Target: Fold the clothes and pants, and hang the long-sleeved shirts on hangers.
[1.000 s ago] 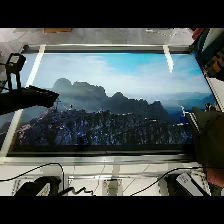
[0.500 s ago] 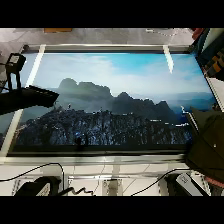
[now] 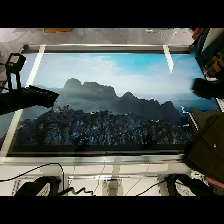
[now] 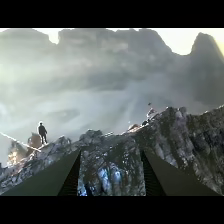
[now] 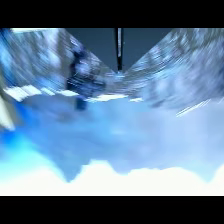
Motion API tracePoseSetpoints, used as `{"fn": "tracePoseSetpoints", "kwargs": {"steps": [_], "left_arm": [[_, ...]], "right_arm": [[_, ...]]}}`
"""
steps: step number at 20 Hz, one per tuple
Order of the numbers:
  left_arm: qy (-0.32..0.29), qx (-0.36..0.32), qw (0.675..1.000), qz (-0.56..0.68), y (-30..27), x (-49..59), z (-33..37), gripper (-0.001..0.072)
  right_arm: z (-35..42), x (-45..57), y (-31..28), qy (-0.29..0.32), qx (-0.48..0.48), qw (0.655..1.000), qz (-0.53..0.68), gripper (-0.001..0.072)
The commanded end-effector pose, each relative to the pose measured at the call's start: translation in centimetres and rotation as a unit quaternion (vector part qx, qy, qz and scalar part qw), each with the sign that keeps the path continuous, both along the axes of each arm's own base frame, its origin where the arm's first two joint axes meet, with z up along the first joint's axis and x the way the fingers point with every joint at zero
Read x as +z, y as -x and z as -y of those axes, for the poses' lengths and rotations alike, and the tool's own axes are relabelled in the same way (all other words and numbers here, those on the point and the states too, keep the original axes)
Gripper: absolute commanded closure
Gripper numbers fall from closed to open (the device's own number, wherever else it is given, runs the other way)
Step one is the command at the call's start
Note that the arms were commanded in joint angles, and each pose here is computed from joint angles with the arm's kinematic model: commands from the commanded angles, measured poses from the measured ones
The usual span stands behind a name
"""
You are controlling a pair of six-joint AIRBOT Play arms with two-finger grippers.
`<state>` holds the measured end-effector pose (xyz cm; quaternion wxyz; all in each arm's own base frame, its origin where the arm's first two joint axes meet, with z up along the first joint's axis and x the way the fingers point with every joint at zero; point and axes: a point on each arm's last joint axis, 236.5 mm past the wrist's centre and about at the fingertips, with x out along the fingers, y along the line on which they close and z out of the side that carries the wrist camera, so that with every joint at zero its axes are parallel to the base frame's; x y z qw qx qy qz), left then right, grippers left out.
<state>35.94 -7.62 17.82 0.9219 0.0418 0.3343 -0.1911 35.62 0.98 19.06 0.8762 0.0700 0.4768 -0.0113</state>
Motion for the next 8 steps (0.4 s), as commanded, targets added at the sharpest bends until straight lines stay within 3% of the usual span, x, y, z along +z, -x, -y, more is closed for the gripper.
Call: {"fn": "tracePoseSetpoints", "kwargs": {"steps": [1,4,8], "left_arm": [[0.000,0.000,1.000,0.001,0.0,0.0,0.0,0.0293],[0.000,0.000,1.000,0.001,0.0,0.0,0.0,0.0293],[0.000,0.000,1.000,0.000,0.0,0.0,0.0,0.0293]], "right_arm": [[-11.3,0.8,0.9,0.069,0.222,0.972,0.044,0.0691],[-15.3,0.6,3.0,0.100,0.310,0.944,0.047,0.0692],[-11.4,1.2,1.1,0.151,0.222,0.961,0.057,0.0691]]}}
